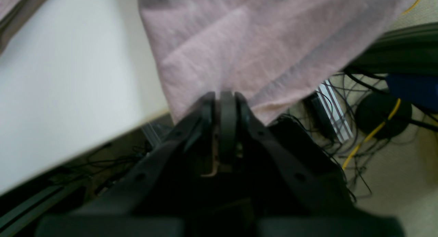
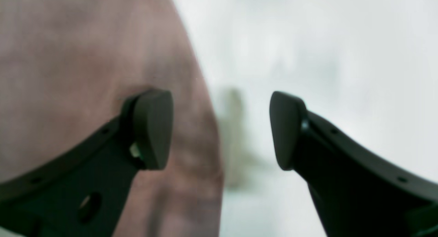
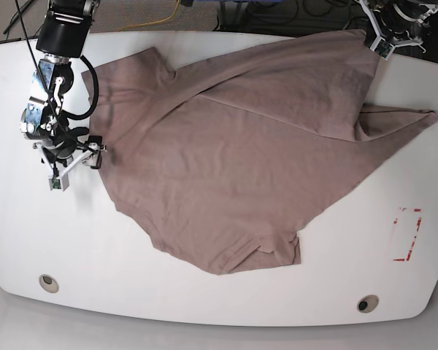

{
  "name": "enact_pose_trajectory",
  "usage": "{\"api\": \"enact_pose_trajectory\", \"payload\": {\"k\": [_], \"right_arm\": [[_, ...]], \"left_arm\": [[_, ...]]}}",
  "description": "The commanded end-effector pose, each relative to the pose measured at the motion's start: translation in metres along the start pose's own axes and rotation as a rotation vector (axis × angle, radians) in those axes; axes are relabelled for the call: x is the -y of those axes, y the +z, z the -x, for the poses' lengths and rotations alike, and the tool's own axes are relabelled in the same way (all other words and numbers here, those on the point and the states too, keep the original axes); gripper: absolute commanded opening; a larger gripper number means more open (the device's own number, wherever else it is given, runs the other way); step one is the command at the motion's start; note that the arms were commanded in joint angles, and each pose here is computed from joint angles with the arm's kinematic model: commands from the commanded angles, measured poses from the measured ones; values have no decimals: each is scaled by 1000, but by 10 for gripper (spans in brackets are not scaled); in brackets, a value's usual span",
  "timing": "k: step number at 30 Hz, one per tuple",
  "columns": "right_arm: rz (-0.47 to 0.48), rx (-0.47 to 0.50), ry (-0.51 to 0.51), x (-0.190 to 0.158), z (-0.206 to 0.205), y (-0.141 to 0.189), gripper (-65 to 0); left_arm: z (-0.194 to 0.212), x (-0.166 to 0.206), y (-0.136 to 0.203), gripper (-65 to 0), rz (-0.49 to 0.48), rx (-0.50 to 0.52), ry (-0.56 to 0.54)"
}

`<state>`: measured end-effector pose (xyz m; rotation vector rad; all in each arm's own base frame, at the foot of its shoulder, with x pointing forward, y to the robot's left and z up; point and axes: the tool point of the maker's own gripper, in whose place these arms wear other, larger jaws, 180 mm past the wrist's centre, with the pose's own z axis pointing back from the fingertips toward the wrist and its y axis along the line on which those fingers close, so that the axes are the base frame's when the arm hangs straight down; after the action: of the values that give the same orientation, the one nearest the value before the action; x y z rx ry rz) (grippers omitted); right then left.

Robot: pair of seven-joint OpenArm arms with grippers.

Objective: Layout the t-shirt on the table in an organized manner, then fold the t-shirt properly
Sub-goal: 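Pull the t-shirt edge with the right gripper away from the left gripper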

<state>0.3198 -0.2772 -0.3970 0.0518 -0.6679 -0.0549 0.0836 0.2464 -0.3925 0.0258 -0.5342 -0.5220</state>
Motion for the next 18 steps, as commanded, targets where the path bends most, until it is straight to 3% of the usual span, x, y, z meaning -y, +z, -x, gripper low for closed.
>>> {"api": "enact_pose_trajectory", "payload": {"k": [1,18], "right_arm": [[13,44,4,7,-11,7,-225],[20,-20,-45,12,30,8,-225]], "left_arm": [[-2,-3,4,-650,-6,9,-8],[-4,-4,3,-650,-9,14,-9]]}}
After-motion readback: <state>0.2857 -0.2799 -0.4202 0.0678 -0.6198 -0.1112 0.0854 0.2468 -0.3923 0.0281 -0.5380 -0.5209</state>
